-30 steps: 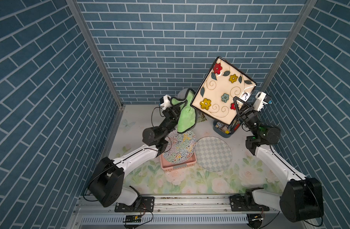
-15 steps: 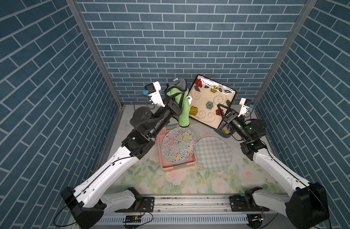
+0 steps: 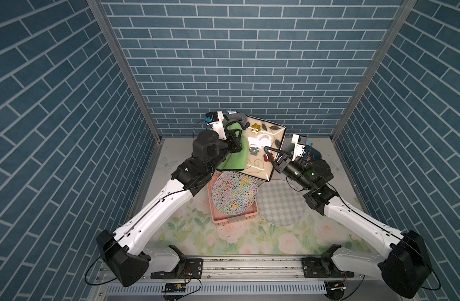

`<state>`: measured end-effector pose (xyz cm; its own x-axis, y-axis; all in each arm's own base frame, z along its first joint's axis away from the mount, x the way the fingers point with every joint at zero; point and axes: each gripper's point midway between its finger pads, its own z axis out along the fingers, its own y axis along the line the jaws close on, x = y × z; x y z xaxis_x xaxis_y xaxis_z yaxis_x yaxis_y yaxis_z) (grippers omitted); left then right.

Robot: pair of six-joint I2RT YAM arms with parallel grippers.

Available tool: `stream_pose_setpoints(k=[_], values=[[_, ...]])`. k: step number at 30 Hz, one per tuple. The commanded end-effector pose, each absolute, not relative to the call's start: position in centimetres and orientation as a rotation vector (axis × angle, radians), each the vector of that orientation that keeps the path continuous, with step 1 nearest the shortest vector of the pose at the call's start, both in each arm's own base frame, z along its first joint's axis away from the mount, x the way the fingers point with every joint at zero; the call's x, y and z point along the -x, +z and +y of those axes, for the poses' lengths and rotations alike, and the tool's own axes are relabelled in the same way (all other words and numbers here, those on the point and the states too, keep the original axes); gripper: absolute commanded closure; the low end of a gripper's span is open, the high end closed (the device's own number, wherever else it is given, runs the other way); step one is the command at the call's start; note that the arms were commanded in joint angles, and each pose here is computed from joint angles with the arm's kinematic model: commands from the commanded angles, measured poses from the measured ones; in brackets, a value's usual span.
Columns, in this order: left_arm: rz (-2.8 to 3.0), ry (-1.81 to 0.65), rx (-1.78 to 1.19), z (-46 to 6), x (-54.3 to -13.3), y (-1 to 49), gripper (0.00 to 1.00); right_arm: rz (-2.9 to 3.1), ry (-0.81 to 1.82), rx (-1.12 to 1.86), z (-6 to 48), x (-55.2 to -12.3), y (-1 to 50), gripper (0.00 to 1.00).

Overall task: Wipe the wet plate dry
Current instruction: Wipe the plate with towel.

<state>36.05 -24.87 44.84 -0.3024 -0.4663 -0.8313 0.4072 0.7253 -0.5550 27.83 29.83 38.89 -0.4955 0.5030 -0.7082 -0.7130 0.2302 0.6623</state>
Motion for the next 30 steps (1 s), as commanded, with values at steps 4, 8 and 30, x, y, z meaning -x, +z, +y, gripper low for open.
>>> stream_pose_setpoints(k=[4,8,30], values=[[1.819,-0.893,-0.137,-30.0,-36.7,40.5,1.0,0.95,1.629,0.459,27.3,-20.7,52.8,1.0],[1.824,-0.833,-0.047,-27.5,-36.6,39.7,1.0,0.916,1.553,0.303,21.9,-23.1,54.5,1.0],[1.839,-0.723,-0.248,-28.5,-35.6,40.4,1.0,1.018,1.564,0.365,24.9,-23.4,51.3,1.0]])
